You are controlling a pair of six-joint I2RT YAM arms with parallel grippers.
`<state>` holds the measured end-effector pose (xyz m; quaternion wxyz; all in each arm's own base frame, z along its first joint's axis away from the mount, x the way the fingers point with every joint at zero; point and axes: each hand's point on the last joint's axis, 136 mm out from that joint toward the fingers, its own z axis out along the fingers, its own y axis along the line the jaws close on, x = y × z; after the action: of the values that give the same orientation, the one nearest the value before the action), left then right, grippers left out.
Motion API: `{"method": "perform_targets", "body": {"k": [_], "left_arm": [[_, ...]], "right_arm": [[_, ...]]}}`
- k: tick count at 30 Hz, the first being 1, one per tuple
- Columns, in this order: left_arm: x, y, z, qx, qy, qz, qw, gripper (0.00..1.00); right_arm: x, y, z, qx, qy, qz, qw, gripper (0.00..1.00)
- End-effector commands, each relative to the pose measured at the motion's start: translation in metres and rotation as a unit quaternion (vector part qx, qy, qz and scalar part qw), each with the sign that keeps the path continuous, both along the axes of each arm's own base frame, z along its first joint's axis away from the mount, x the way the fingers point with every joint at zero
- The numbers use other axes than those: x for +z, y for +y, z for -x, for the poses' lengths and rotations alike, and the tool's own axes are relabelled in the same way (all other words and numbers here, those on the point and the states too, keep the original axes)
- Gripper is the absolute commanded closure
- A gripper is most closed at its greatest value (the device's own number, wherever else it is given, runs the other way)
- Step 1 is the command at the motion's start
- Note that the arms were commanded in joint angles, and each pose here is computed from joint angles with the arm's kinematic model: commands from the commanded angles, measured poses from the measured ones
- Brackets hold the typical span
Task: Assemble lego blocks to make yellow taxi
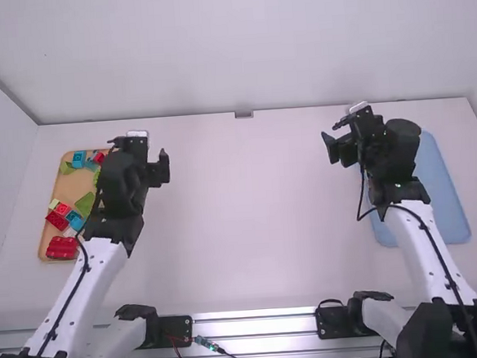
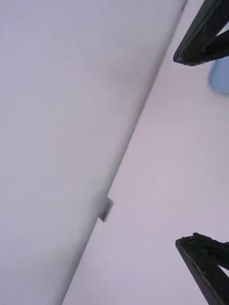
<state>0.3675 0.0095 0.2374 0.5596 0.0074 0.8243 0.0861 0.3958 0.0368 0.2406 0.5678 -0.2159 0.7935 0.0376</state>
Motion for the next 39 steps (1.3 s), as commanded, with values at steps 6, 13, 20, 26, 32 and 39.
{"method": "perform_targets", "body": {"k": [6, 13, 20, 26, 32, 39], "left_arm": [[-0.026, 0.006, 0.029, 0.0, 0.012, 0.059, 0.998, 0.18], [-0.051, -0.01, 0.057, -0.041, 0.015, 0.076, 0.996, 0.32], [-0.083, -0.01, 0.084, -0.041, 0.015, 0.076, 0.996, 0.48], [-0.114, -0.01, 0.104, -0.041, 0.015, 0.076, 0.996, 0.62], [-0.145, -0.01, 0.117, -0.041, 0.015, 0.076, 0.996, 0.75], [-0.143, -0.01, 0.12, -0.044, -0.019, 0.075, 0.996, 0.87]], "right_arm": [[-0.031, 0.005, 0.034, -0.049, 0.056, -0.029, 0.997, 0.18], [-0.053, -0.019, 0.061, -0.141, 0.066, -0.064, 0.986, 0.32], [-0.081, -0.034, 0.093, -0.196, 0.067, -0.085, 0.975, 0.48], [-0.109, -0.034, 0.117, -0.196, 0.067, -0.085, 0.975, 0.62], [-0.138, -0.034, 0.136, -0.196, 0.067, -0.085, 0.975, 0.75], [-0.17, -0.034, 0.151, -0.196, 0.067, -0.085, 0.975, 0.88]]}}
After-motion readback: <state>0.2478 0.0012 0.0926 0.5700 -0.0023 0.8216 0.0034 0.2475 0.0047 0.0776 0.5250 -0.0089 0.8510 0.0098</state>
